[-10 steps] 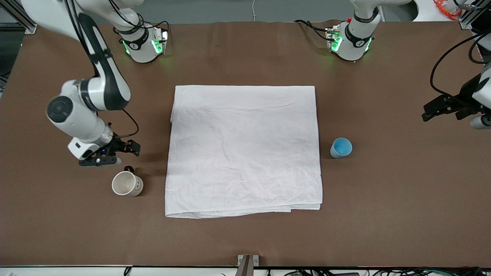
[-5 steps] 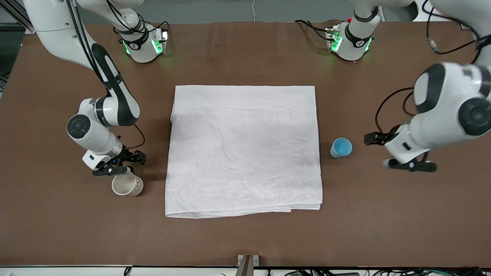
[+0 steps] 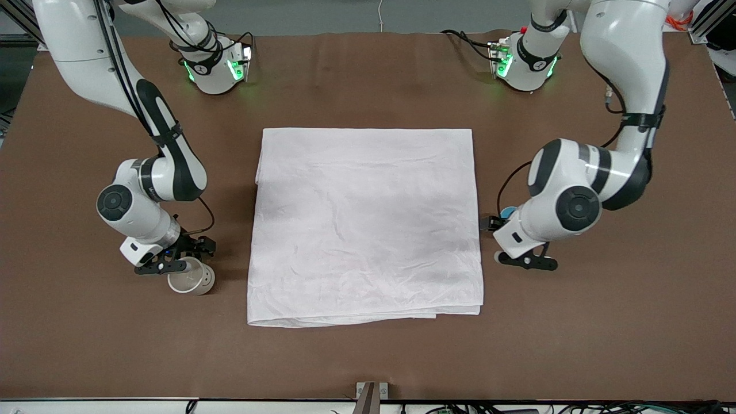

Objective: Place blue cup into white mug on cloth

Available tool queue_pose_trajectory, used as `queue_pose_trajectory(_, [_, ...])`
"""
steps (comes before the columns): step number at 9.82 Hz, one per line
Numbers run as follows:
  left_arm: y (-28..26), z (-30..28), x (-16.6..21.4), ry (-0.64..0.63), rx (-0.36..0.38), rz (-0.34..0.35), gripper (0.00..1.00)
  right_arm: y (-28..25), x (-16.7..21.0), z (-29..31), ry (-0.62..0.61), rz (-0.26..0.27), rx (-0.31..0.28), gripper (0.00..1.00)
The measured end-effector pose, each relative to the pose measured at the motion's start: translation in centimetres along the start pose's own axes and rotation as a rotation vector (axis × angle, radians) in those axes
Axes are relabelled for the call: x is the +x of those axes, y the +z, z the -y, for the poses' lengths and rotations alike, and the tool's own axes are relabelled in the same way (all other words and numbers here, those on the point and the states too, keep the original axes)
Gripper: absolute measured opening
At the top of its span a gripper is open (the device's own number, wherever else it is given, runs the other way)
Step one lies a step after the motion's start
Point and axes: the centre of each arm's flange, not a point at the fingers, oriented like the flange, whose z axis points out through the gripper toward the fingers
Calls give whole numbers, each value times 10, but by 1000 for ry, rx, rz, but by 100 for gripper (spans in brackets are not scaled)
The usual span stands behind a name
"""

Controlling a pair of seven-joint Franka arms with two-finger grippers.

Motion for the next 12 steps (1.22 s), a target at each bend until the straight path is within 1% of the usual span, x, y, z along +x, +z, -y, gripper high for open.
queue_pose_trajectory(2, [32, -4, -13, -40, 5, 12, 100, -1, 1, 1, 1, -2, 1, 97])
queue_pose_trajectory(3, [35, -11, -18, -53, 8, 15, 100, -3, 3, 1, 14, -8, 4, 91])
queue_pose_trajectory(4, [31, -14, -22, -58, 9, 12, 100, -5, 6, 2, 46, -13, 12, 68])
queue_pose_trajectory(5, [29, -11, -24, -61, 11, 8, 100, -6, 7, 3, 57, -16, 14, 51])
queue_pose_trajectory(6, [33, -8, -25, -64, 13, 8, 100, -8, 8, 6, 58, -14, 16, 36])
queue_pose_trajectory(7, [40, -6, -26, -64, 17, 7, 100, -11, 8, 8, 59, -4, 17, 30])
queue_pose_trajectory(8, [48, -5, -27, -63, 19, 7, 99, -17, 9, 10, 58, 4, 19, 20])
queue_pose_trajectory(9, [56, -5, -27, -63, 19, 11, 98, -25, 11, 10, 59, 7, 20, 9])
queue_pose_trajectory(11, [66, -2, -27, -68, 20, 22, 89, -37, 13, 10, 61, 3, 22, 9])
queue_pose_trajectory(12, [67, 0, -26, -73, 20, 23, 75, -44, 14, 10, 69, -3, 24, 9])
